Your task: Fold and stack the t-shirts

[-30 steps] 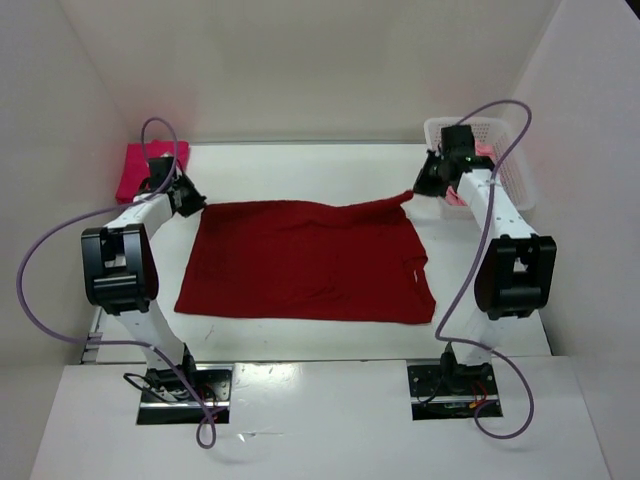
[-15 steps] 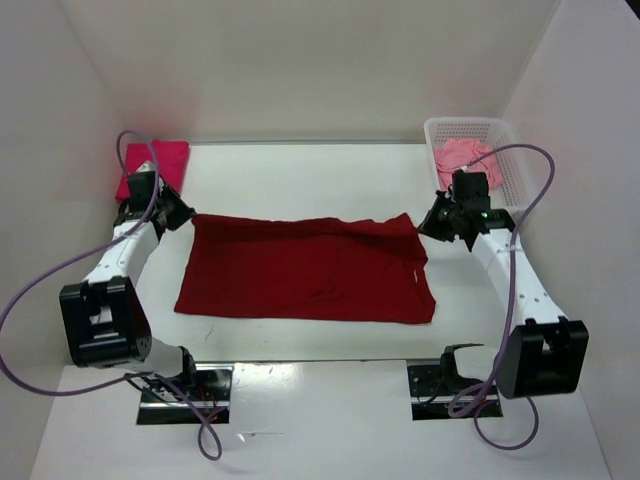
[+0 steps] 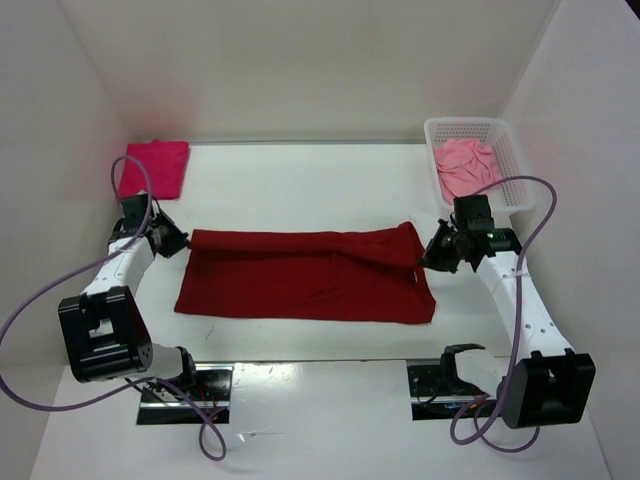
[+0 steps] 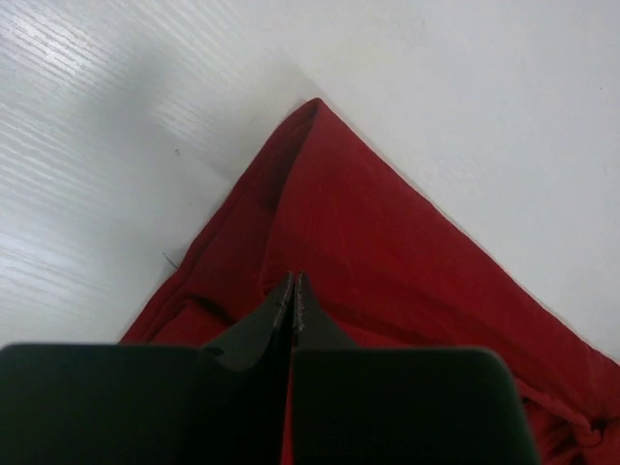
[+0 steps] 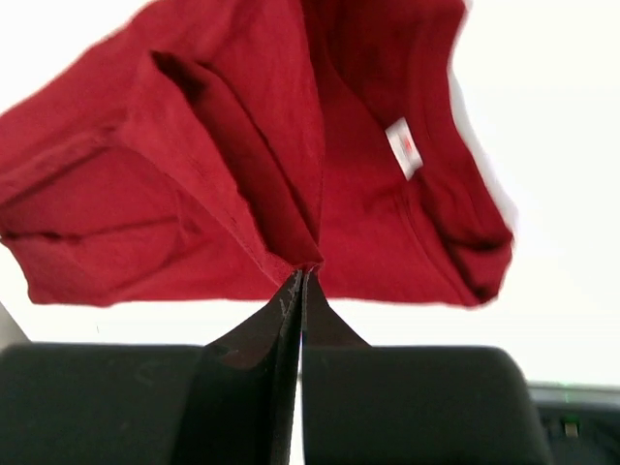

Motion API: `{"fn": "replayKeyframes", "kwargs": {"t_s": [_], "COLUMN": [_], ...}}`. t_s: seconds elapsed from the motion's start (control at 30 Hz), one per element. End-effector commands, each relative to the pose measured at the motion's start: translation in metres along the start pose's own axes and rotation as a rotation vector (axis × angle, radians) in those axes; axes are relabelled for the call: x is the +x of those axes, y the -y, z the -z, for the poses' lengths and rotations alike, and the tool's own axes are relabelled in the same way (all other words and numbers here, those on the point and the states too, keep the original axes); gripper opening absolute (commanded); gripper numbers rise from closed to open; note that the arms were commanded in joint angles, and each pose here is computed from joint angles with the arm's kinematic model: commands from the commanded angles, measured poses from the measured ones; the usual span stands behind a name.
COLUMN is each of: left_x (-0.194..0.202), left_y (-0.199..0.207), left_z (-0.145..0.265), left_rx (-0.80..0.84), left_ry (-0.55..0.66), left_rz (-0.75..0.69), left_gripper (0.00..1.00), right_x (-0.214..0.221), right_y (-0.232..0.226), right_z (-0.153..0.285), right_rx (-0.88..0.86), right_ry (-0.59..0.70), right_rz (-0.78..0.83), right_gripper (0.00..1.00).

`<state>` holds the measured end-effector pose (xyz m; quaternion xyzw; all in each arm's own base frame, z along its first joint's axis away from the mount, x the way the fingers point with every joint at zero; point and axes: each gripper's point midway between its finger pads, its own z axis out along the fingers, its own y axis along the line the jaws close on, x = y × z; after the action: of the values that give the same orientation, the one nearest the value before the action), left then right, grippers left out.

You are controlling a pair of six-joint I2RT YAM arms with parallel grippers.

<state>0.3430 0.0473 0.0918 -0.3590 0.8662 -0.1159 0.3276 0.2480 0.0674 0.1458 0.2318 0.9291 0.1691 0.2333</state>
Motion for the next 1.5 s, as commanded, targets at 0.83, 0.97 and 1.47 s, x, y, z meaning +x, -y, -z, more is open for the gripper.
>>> {"fn": "replayKeyframes", "kwargs": {"t_s": [0.83,0.97,1.47], "left_x": [0.045,0.063,0.076], "left_y": [0.085,0.082,0.068], "left_z": [0.004,-0.003,-0.023], "left_rx": [0.252,0.252,0.204], "left_ry": [-0.064,-0.108,-0.143], "left_rz": [-0.046,-0.060,-0.062], "left_gripper": [0.35,0.36,0.36], "right_x": [0.000,-0.018,0.004], "right_y": [-0.107,-0.120,-0.109], "right_z": [-0.092,-0.114,-0.164], "right_rx": [-0.083,-0.065,0.007], "right_ry": [0.021,0.055,-0.051], "right_rz": [0.268,0.287,0.365], "right_gripper": [0.23,0.44,0.45]}}
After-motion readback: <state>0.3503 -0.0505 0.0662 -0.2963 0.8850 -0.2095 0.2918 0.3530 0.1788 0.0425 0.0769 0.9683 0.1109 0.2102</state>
